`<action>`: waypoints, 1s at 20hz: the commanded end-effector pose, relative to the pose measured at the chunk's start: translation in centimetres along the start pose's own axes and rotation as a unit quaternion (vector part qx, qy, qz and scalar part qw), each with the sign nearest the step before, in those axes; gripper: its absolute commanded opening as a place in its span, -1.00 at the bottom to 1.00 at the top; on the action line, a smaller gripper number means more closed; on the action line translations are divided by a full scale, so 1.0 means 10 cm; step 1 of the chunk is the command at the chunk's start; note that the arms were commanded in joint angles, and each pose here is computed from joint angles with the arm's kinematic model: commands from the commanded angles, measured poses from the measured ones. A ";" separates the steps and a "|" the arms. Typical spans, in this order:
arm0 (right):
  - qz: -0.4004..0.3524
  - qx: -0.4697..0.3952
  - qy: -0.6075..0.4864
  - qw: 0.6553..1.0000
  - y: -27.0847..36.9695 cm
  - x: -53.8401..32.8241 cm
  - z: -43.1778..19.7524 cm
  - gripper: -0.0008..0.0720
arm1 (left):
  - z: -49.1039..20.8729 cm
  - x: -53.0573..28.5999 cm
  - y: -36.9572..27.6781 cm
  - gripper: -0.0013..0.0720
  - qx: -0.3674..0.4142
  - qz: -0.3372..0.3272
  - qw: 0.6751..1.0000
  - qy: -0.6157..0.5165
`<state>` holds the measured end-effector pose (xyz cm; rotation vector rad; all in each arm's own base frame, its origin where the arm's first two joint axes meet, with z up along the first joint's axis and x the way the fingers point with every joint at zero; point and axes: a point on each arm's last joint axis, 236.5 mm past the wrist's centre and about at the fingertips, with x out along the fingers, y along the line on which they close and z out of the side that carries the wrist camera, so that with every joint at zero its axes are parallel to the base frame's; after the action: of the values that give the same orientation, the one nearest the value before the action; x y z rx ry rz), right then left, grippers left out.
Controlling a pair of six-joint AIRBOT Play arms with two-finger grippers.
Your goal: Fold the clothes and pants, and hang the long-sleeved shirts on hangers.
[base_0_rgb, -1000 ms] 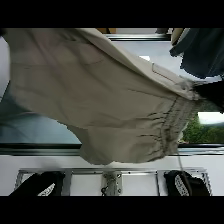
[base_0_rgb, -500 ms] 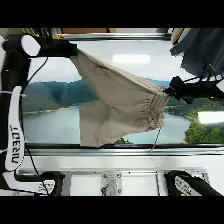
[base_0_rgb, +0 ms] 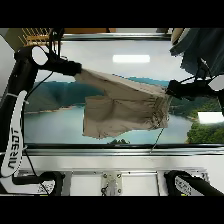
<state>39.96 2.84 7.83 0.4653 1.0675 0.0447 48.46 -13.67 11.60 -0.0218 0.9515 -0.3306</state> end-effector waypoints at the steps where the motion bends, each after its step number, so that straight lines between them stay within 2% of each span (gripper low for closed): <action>1: -0.091 -0.053 0.058 0.993 -0.38 -0.14 -0.39 -0.94 | -0.75 0.02 -0.19 -0.95 0.007 -0.010 0.998 0.057; 7: -0.109 -0.038 0.145 0.983 -0.60 -0.02 -1.26 -0.94 | -2.13 0.26 -0.55 -0.95 0.048 -0.033 0.987 0.148; 12: -0.118 -0.017 0.206 0.971 -0.76 0.09 -1.83 -0.93 | -2.74 0.41 -0.67 -0.95 0.074 -0.041 0.978 0.189; 16: -0.121 -0.014 0.220 0.968 -0.80 0.12 -1.95 -0.90 | -2.89 0.44 -0.69 -0.93 0.080 -0.042 0.975 0.202; 17: -0.117 -0.012 0.218 0.969 -0.79 0.12 -1.94 -0.81 | -2.89 0.41 -0.69 -0.23 0.079 -0.043 0.975 0.203; 18: -0.113 -0.011 0.213 0.970 -0.76 0.11 -1.91 -0.10 | -2.82 0.36 -0.71 0.54 0.079 -0.044 0.976 0.200; 19: -0.110 -0.011 0.203 0.973 -0.72 0.05 -1.82 0.70 | -2.68 0.28 -0.74 0.55 0.076 -0.046 0.978 0.187; 20: -0.106 -0.011 0.189 0.976 -0.68 -0.05 -1.69 0.76 | -2.50 0.17 -0.78 0.55 0.076 -0.050 0.982 0.166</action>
<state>23.39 2.64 -2.78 0.3114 1.5186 -0.0481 26.70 -18.10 -5.60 0.1429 1.2928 -0.5025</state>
